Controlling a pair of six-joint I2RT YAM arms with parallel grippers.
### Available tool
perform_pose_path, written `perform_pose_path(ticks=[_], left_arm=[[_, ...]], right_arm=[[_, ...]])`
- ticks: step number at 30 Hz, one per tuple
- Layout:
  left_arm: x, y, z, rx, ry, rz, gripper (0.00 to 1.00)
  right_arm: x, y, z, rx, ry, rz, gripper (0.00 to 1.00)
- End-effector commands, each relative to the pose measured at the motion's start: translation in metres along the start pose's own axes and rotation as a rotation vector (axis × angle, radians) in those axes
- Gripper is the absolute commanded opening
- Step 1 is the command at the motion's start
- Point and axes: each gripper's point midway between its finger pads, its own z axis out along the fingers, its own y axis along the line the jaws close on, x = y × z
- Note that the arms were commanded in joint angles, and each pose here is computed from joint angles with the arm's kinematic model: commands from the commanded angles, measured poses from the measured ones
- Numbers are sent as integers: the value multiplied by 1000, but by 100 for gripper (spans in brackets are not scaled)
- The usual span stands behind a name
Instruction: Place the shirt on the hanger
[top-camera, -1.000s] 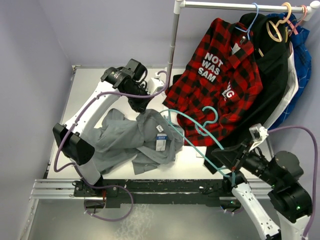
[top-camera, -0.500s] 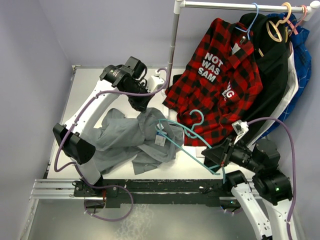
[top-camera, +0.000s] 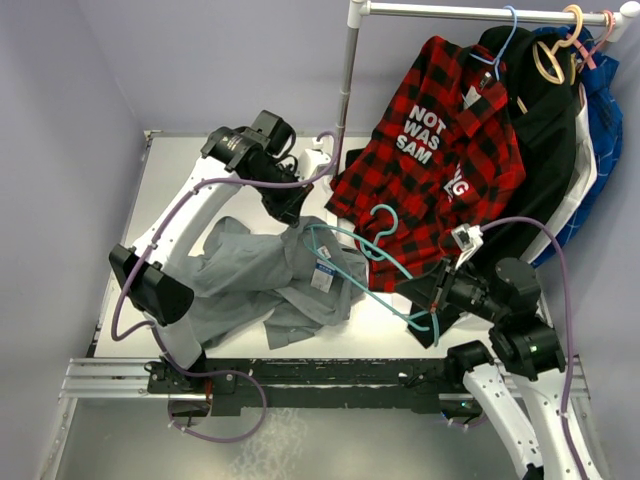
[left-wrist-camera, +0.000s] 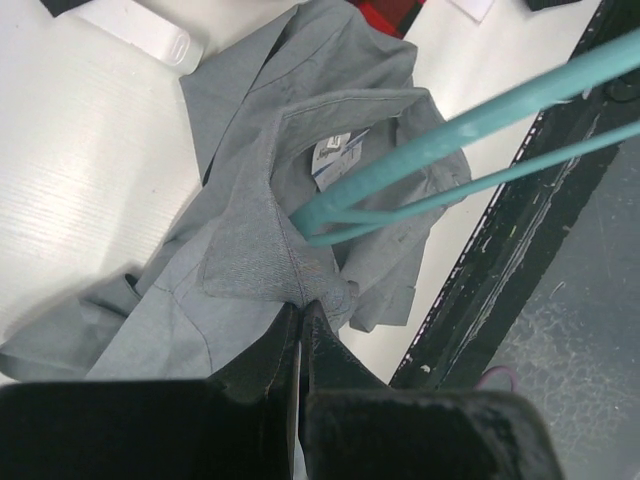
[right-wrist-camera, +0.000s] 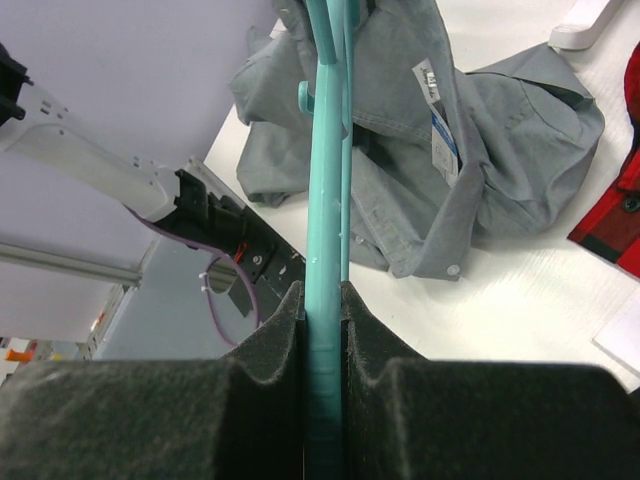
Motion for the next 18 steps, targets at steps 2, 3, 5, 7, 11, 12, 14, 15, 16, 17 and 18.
perform_pose_path(ticks=[2,3,5,7,11,12,14,15,16,17,18], left_arm=[[-18,-19,-15,62,-79,17,0],[-18,-20,-14,65,-78,16,0],[-18,-22,-15,76,-81,18,0],[-17,-26,-13,96,-80,15,0],[-19,-30,-13,120,-89,19,0],[-20,-32,-13,128,-92,21,0],[-21,-34,-13,139,-96,21,0],[-22,-35,-13,144,-99,22,0],[-22,-35,-14,149,-102,22,0],[-22,-37,-13,158,-101,23,0],[-22,-38,-13,163,-101,24,0]], right_arm=[[-13,1,15,-62,-52,-9,0],[-14,0,16,-66,-57,-7,0],[-15,-2,20,-71,-60,-2,0],[-16,-2,25,-89,-56,7,0],[-22,3,32,-133,-67,16,0],[-23,3,35,-138,-64,18,0],[-24,5,40,-159,-58,34,0],[-23,6,44,-172,-55,50,0],[-23,8,47,-186,-57,61,0],[-22,10,51,-197,-57,77,0],[-21,14,55,-212,-56,92,0]])
